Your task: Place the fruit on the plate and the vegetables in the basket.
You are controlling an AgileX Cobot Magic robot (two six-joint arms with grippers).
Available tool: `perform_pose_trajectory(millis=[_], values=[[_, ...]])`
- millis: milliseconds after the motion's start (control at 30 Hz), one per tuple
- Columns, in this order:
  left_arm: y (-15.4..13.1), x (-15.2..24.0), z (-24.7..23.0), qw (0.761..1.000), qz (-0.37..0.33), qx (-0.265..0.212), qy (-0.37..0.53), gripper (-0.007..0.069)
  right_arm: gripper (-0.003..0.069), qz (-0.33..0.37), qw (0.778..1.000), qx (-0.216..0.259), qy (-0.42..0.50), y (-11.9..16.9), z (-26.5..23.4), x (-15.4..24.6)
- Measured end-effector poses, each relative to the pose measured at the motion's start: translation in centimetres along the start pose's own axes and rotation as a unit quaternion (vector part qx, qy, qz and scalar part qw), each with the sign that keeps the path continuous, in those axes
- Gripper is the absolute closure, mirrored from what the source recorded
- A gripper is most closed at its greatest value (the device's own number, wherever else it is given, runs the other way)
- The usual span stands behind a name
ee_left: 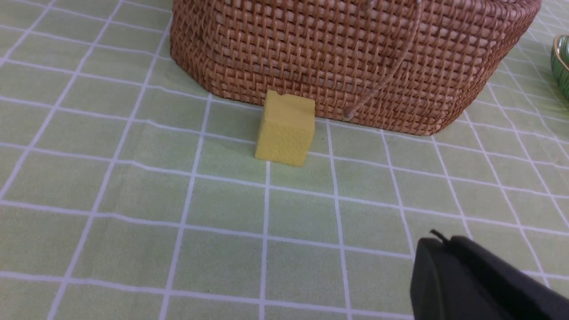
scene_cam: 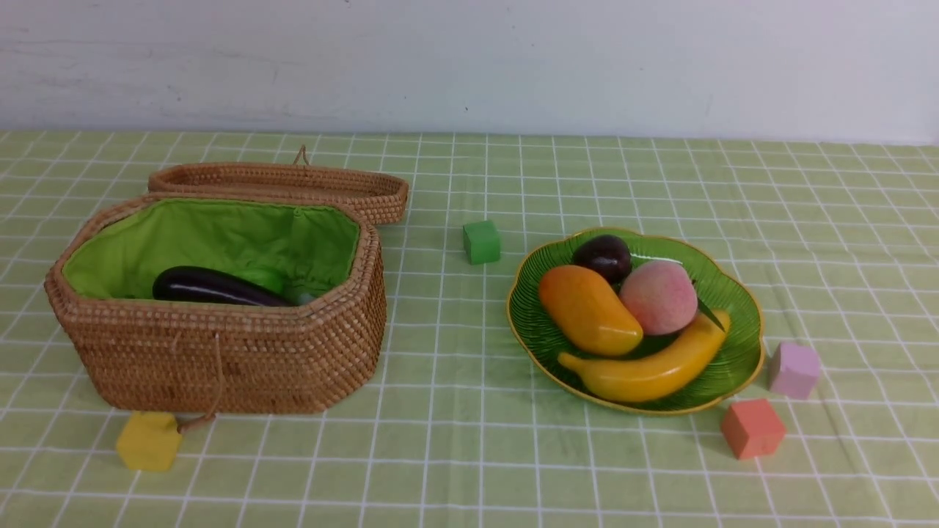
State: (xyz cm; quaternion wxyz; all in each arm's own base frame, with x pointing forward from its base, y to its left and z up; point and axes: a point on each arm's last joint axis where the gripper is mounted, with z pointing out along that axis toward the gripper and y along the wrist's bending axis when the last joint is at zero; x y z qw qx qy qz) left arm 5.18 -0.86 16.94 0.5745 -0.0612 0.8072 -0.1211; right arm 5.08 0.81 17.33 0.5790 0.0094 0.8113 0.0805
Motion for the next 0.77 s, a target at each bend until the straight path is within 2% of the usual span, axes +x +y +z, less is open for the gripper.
perform_pose_trajectory(millis=[767], values=[[0.0,0.0,0.0,1.0,0.0,0.0,0.0,0.0614,0.0564,0.0,1.0,0.0,0.0,0.0,0.0,0.0]])
